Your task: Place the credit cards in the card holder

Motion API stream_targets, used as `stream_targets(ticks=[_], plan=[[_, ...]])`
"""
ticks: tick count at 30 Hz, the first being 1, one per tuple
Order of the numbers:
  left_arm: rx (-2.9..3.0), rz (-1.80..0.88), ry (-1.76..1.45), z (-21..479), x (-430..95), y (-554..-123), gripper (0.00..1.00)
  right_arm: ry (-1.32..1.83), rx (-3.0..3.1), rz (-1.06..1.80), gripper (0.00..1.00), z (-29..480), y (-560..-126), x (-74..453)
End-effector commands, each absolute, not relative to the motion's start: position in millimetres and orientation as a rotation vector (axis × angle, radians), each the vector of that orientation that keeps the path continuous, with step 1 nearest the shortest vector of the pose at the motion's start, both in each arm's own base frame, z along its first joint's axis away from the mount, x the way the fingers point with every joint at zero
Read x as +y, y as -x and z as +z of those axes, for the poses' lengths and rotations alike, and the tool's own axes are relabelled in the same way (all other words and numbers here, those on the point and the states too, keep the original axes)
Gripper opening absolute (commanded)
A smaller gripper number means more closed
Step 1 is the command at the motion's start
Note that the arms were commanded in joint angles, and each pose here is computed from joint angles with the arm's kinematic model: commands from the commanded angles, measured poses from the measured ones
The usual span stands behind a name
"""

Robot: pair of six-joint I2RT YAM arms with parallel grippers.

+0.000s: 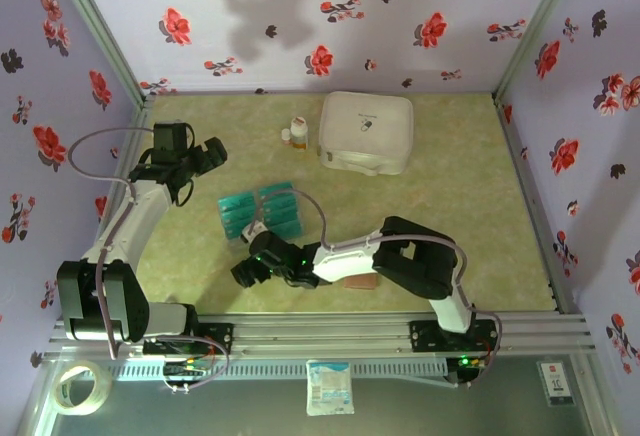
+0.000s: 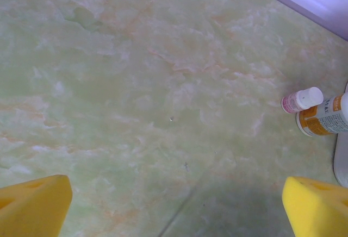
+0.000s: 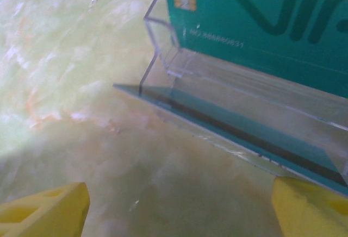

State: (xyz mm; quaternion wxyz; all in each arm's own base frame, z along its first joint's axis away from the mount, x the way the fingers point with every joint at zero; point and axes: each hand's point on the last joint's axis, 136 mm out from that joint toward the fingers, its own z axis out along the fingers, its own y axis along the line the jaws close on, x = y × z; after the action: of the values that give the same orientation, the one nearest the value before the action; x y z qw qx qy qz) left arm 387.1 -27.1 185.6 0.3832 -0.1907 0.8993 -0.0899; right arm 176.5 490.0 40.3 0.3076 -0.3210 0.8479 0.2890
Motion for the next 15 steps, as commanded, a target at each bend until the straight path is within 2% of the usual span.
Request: stream_targets(ticks=[1,9,15], plan=[[2.286,-0.208,0.483,189,-22,-385,1.00,0.755,2.229,0.760,0.87,46,-202,496],[2.296,-0.214,0.510,181,-20,-372,1.00,0.665,2.262,0.786,0.87,44,-232,497],[2.327,-0.206,0.534,175,-18,-347,1.00,0.664,2.290,0.824,0.87,56,-232,488]])
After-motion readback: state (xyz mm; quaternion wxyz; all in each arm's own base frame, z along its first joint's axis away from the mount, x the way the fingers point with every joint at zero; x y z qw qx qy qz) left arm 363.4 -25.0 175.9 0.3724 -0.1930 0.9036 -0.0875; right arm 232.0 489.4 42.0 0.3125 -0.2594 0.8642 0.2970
